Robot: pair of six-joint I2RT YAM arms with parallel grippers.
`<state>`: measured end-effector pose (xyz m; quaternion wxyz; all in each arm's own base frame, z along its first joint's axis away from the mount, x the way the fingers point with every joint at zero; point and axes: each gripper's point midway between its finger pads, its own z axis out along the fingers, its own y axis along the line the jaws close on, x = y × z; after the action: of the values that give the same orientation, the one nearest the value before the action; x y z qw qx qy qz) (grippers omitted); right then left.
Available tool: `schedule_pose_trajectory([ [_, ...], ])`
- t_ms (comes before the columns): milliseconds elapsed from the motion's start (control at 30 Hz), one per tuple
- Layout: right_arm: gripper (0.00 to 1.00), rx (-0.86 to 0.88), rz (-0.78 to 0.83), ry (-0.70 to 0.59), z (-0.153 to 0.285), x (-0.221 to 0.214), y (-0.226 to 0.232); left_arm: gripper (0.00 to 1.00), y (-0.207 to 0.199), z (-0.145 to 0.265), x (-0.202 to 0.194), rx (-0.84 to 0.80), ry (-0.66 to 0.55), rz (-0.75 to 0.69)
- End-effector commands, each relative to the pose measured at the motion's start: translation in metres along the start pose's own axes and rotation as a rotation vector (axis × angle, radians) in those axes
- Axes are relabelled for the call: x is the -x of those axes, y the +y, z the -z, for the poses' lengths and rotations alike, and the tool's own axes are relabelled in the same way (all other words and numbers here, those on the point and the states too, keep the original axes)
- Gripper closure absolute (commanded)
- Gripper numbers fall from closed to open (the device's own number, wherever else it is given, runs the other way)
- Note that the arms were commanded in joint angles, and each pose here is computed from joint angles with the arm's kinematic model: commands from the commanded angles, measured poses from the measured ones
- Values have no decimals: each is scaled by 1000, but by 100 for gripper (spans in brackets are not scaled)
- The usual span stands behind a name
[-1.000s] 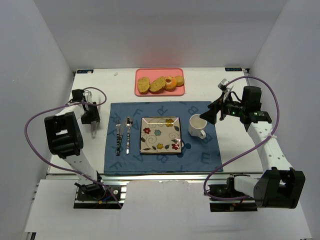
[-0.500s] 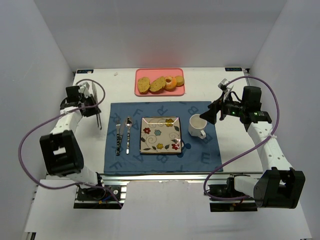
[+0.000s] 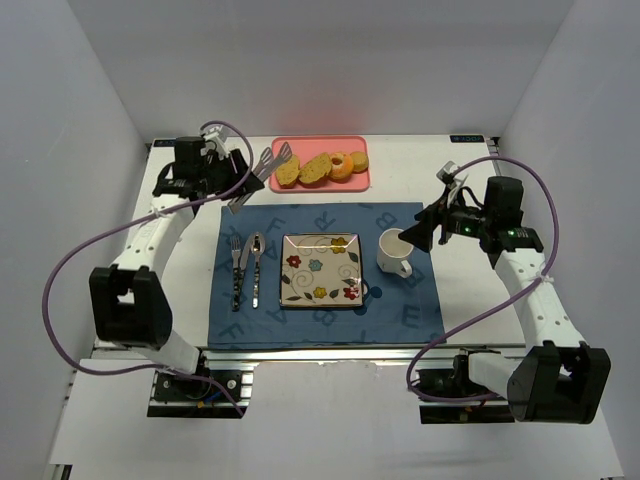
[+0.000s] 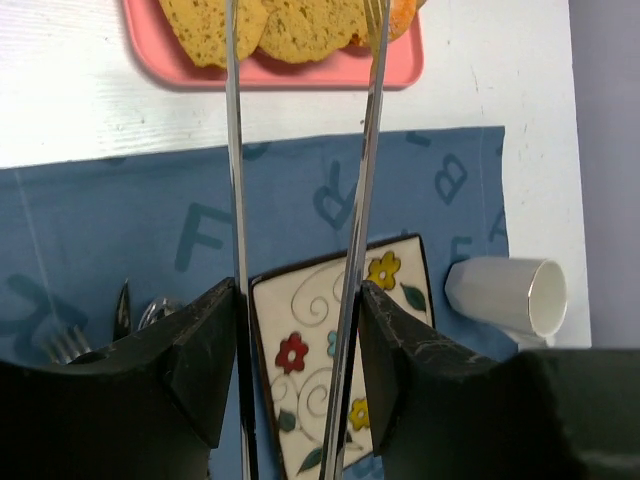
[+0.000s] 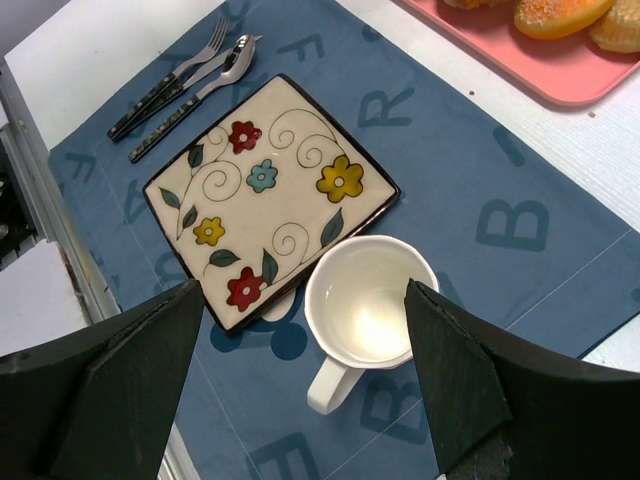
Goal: Place the bread
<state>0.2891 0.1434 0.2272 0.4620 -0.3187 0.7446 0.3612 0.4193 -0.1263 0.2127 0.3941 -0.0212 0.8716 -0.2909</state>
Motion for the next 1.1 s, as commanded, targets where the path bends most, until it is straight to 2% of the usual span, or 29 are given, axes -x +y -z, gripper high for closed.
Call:
schedule_pose_trajectory([
  [0,13,24,43,-43,3,10,9,41,-21,-15,21,-60,-17,32],
  [167,13,23,42,-44,3,7,11,42,-17,-45,25,-12,7,3],
  [267,13,22,38,-44,3,5,11,42,-18,-70,25,18,53,-55],
  [300,13,22,36,-42,3,3,11,42,-7,-84,13,57,103,-68],
  [333,13,22,37,-43,3,4,11,42,-15,-87,26,59,81,-96],
  [433,13,15,35,-39,3,3,9,42,-18,-103,24,122,97,-161],
  [667,13,9,28,-36,3,-1,8,42,-7,-112,16,317,115,-307],
  [1067,12,21,24,-43,1,2,8,45,-5,-105,6,414,112,-401],
])
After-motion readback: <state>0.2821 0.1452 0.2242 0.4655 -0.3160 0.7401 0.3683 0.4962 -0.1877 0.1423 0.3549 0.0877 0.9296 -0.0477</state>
